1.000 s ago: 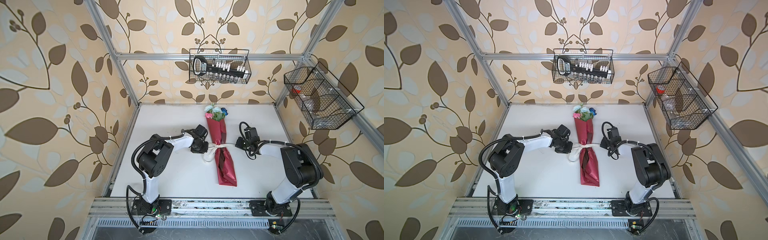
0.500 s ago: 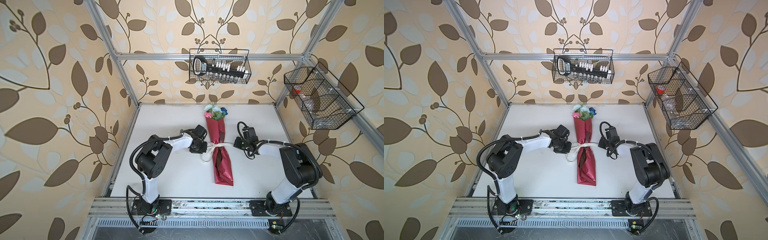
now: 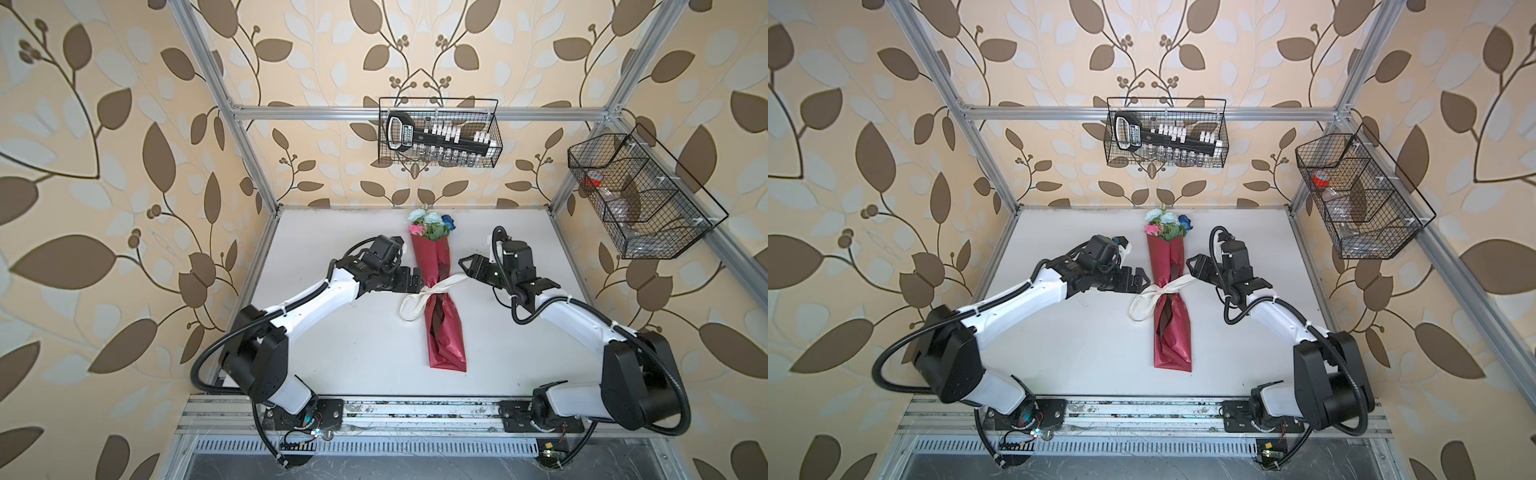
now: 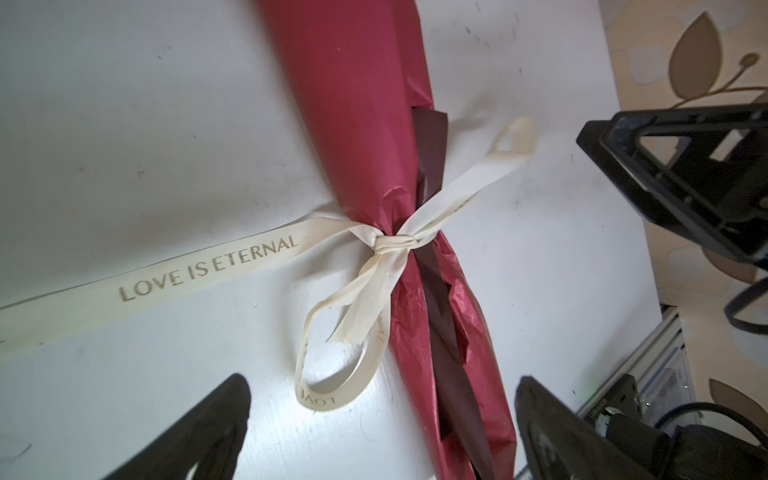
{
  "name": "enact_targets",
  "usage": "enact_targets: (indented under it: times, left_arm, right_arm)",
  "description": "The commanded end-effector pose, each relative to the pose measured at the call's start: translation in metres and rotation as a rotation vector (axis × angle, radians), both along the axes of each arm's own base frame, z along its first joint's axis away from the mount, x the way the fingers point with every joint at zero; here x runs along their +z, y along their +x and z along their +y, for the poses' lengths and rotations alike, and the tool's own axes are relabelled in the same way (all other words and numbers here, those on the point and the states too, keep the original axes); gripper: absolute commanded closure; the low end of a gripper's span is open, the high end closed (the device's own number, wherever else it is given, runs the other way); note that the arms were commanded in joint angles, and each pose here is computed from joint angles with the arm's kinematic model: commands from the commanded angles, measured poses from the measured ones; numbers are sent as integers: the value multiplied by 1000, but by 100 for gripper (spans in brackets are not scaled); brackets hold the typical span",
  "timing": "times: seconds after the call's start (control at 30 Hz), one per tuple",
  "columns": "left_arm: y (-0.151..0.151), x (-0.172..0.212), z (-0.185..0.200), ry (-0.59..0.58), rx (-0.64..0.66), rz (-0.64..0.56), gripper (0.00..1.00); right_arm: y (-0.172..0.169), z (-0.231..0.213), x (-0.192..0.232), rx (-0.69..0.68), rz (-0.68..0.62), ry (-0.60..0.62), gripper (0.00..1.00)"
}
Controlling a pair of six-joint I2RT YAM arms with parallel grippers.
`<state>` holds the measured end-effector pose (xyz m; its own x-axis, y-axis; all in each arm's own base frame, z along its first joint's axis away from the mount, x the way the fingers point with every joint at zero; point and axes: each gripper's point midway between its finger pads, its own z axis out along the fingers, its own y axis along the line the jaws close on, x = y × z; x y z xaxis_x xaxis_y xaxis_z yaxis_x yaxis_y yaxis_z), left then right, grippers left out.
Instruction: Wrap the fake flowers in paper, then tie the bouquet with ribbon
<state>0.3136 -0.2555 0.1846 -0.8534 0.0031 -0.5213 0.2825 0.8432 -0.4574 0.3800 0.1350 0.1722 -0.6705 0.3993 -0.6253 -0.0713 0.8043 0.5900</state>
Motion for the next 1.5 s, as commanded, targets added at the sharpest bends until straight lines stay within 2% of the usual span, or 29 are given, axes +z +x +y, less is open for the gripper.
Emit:
enact_targets:
  times: [0.0, 0.03, 0.1, 0.13, 0.17, 0.2, 0.33, 0.4, 0.5, 0.63, 0.73, 0.97, 1.0, 1.23, 1.47]
  left_arm:
    - [-7, 24, 23, 7, 57, -64, 1]
    - [-10, 28, 22, -4, 35, -82, 2]
    - [-20, 34, 7, -43, -96, -117, 10]
    - [-26, 34, -4, -74, -167, -118, 20]
    - [-28, 31, -10, -90, -203, -104, 34]
    - [-29, 25, -17, -100, -234, -88, 42]
    - [-25, -18, -42, -74, -318, -12, 49]
    - [-21, -41, -48, -43, -336, 43, 58]
    - [-16, -77, -54, 14, -357, 110, 77]
    - [-5, -116, -47, 132, -336, 154, 80]
    - [-8, -125, -49, 153, -365, 155, 78]
    - [-13, -143, -56, 227, -399, 154, 58]
    - [-13, -144, -57, 241, -401, 150, 58]
    - [-1, -157, -50, 329, -349, 141, 60]
    - [4, -156, -51, 332, -330, 126, 70]
  right_arm:
    - [-11, -7, 10, -1, 12, 5, 38]
    - [-14, -8, 11, -4, 13, 1, 38]
    - [-19, -11, 12, -9, 11, -3, 38]
    - [-21, -11, 12, -10, 11, -6, 38]
    - [-23, -13, 12, -14, 12, -8, 38]
    - [-25, -13, 11, -16, 14, -9, 38]
    - [-29, -21, 6, -45, 33, -28, 38]
    - [-31, -26, 4, -64, 47, -31, 38]
    - [-35, -33, 4, -85, 43, -27, 38]
    - [-40, -38, 5, -98, 35, -25, 38]
    - [-41, -44, 5, -117, 27, -32, 38]
    - [-40, -48, 6, -124, 18, -31, 37]
    - [-40, -49, 7, -125, 16, -31, 37]
    - [-39, -49, 6, -124, 14, -24, 37]
    - [-39, -47, 1, -116, 23, -14, 38]
